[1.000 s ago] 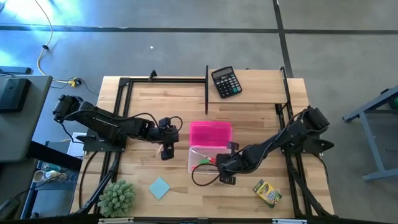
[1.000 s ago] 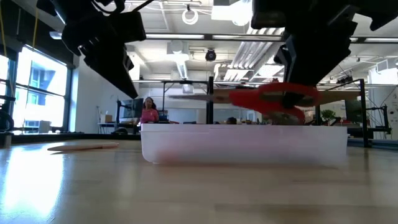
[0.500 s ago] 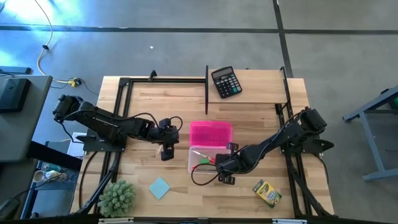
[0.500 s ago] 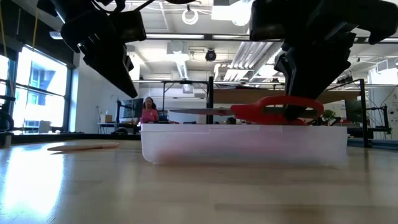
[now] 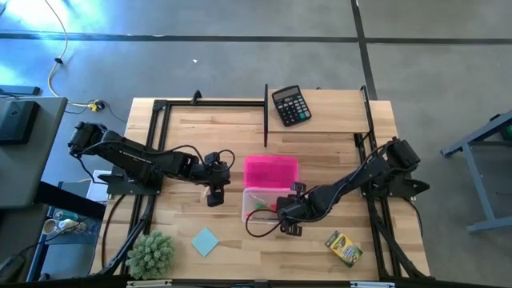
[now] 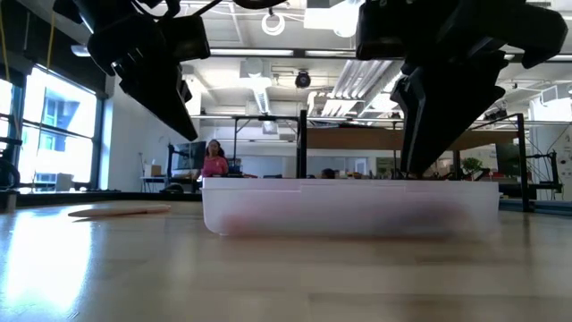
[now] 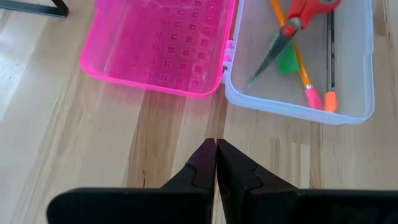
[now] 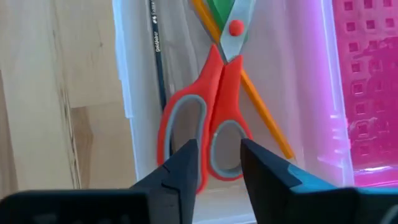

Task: Pack school essentials
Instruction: Put the white pen into the supply box

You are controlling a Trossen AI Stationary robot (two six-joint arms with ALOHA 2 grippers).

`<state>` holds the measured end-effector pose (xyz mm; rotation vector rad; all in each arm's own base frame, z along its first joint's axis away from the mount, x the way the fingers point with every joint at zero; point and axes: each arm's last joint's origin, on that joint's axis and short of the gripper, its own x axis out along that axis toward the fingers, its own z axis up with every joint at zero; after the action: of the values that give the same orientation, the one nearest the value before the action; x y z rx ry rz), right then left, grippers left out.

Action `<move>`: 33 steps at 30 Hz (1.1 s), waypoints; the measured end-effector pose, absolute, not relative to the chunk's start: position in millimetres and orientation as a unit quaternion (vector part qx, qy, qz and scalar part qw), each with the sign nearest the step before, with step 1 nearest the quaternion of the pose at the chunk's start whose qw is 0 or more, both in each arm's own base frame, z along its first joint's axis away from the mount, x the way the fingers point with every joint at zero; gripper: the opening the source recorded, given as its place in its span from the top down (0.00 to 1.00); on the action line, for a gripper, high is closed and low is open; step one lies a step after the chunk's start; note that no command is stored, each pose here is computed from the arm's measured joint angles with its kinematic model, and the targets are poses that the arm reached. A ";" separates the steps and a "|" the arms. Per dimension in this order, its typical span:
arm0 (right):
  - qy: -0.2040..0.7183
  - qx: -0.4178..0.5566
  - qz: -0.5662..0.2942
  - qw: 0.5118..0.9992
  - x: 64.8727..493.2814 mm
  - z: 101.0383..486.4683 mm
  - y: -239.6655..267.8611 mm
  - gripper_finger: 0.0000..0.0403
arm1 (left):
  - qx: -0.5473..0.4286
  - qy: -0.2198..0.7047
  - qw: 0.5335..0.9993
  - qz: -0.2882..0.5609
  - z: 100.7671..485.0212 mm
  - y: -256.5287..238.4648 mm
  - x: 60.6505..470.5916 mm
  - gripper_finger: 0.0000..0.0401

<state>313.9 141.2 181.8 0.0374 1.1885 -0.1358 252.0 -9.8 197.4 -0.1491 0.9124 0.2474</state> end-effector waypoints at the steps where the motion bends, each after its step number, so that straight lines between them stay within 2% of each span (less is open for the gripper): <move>1: 0.560 0.018 -0.064 0.826 313.9 181.8 141.2 0.71 | -0.072 0.439 0.888 0.119 197.4 -9.7 252.0 0.99; 10: 0.559 0.015 -0.063 0.827 313.8 182.2 141.2 0.71 | -0.083 0.438 0.886 0.126 197.4 -9.7 251.9 0.97; 17: 0.538 -0.008 -0.092 0.838 306.9 197.7 136.2 0.71 | -0.088 0.447 0.881 0.130 196.1 -9.6 250.1 0.82; 24: 0.522 -0.044 -0.140 0.840 293.8 218.8 123.6 0.71 | -0.135 0.460 0.863 0.161 193.5 -9.4 246.1 0.66; 28: 0.520 -0.050 -0.159 0.838 289.1 227.7 113.7 0.71 | -0.174 0.480 0.837 0.195 190.0 -8.9 239.9 0.62; 33: 0.521 -0.057 -0.161 0.836 289.2 232.0 105.1 0.71 | -0.202 0.488 0.819 0.224 188.1 -8.5 236.2 0.63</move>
<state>289.2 105.1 232.0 -0.1212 1.1032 -0.3412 236.2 -8.5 188.1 -0.4294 1.0385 0.4769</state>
